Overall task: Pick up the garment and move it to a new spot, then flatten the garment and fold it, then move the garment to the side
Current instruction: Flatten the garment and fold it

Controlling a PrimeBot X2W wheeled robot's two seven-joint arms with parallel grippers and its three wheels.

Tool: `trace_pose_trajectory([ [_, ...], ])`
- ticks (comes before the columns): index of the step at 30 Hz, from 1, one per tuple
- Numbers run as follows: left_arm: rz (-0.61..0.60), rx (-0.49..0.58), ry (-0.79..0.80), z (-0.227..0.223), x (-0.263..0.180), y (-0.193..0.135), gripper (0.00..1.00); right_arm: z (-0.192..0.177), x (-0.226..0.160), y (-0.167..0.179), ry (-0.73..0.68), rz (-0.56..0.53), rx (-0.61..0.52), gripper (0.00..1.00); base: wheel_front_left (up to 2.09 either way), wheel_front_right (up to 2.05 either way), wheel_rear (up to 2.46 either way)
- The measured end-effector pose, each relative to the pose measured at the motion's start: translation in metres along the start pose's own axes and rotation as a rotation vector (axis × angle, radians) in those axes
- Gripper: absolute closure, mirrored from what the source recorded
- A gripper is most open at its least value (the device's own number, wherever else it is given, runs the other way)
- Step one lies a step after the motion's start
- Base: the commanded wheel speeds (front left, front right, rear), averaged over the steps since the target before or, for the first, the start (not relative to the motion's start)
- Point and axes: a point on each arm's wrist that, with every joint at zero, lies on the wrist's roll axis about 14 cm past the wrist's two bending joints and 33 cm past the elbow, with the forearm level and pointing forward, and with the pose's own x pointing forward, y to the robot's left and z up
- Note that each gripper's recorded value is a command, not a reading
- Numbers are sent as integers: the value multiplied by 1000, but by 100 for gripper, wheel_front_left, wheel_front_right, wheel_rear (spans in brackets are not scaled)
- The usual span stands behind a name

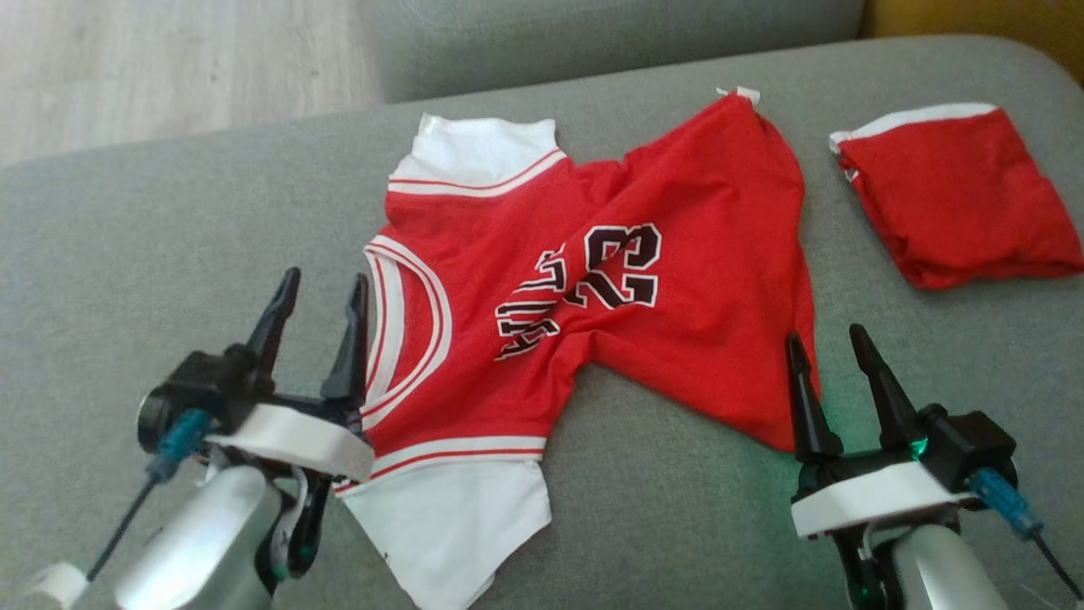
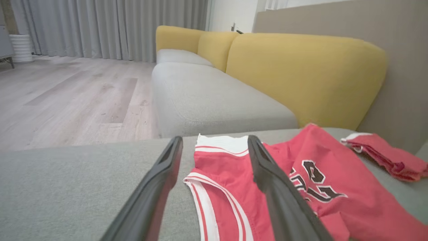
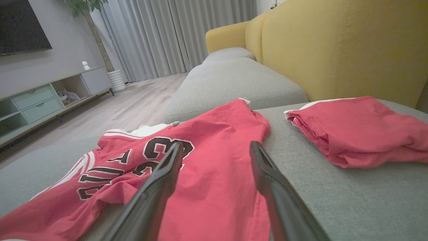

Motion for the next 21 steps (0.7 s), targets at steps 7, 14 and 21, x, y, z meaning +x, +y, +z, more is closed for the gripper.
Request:
trace_pose_trajectory([
  [7, -48, 94, 169, -51, 27, 3, 0, -7, 11, -6, 20, -12, -4, 0, 0, 0, 0],
  [14, -87, 152, 342, -74, 76, 14, 0, -18, 15, -19, 56, -46, -7, 0, 0, 0, 0],
  [21, -110, 202, 538, -113, 103, 33, 0, -25, 18, -32, 76, -85, -3, 0, 0, 0, 0],
])
